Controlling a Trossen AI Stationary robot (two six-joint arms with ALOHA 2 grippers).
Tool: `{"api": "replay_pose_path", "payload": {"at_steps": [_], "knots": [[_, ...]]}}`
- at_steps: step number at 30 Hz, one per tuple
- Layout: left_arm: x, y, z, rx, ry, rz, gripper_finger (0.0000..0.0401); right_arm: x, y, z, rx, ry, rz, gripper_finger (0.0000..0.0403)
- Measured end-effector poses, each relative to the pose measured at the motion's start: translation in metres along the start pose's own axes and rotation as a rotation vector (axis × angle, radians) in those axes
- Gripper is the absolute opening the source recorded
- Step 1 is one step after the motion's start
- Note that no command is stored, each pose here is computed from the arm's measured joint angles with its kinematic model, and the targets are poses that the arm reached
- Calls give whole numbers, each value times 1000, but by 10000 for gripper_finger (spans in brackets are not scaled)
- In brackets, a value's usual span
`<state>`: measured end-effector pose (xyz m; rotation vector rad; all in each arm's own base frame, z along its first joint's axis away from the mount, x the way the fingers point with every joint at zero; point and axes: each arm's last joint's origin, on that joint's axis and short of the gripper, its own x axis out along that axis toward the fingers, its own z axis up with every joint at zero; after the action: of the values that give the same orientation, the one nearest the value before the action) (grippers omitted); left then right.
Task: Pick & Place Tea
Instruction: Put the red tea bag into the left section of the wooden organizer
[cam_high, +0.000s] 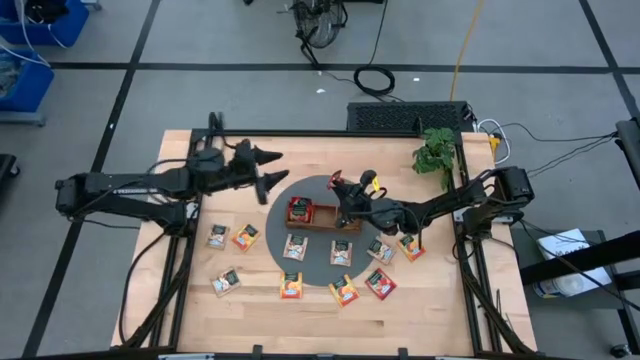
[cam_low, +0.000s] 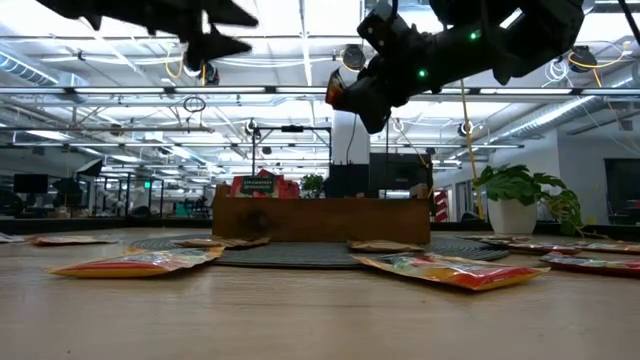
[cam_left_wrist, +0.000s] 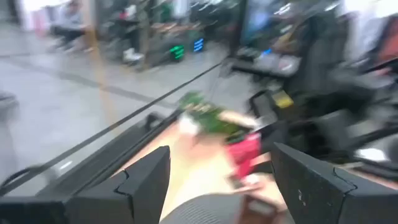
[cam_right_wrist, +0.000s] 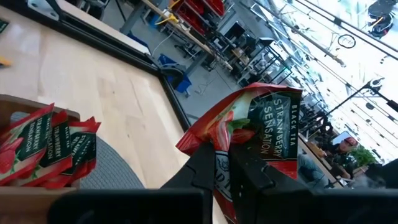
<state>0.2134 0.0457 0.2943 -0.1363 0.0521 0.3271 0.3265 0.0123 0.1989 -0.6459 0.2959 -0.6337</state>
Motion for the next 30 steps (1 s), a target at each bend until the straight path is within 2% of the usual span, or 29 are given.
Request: {"api": "replay_pose_path", "payload": {"at_steps": [4, 8, 14, 23, 30], "knots": [[23, 0, -15, -12, 31, 24, 274, 0, 0, 0, 8, -1, 1, 16], [44, -2, -28, -74, 32, -21, 273, 0, 0, 0, 11, -1, 1, 16], [63, -12, -44, -64, 83, -74, 273, 0, 0, 0, 22, -1, 1, 16], [92, -34, -39, -68, 101, -158, 273, 0, 0, 1, 23, -2, 1, 16], [110, -47, -40, -46, 130, -155, 273, 0, 0, 0, 21, -1, 1, 16]]}}
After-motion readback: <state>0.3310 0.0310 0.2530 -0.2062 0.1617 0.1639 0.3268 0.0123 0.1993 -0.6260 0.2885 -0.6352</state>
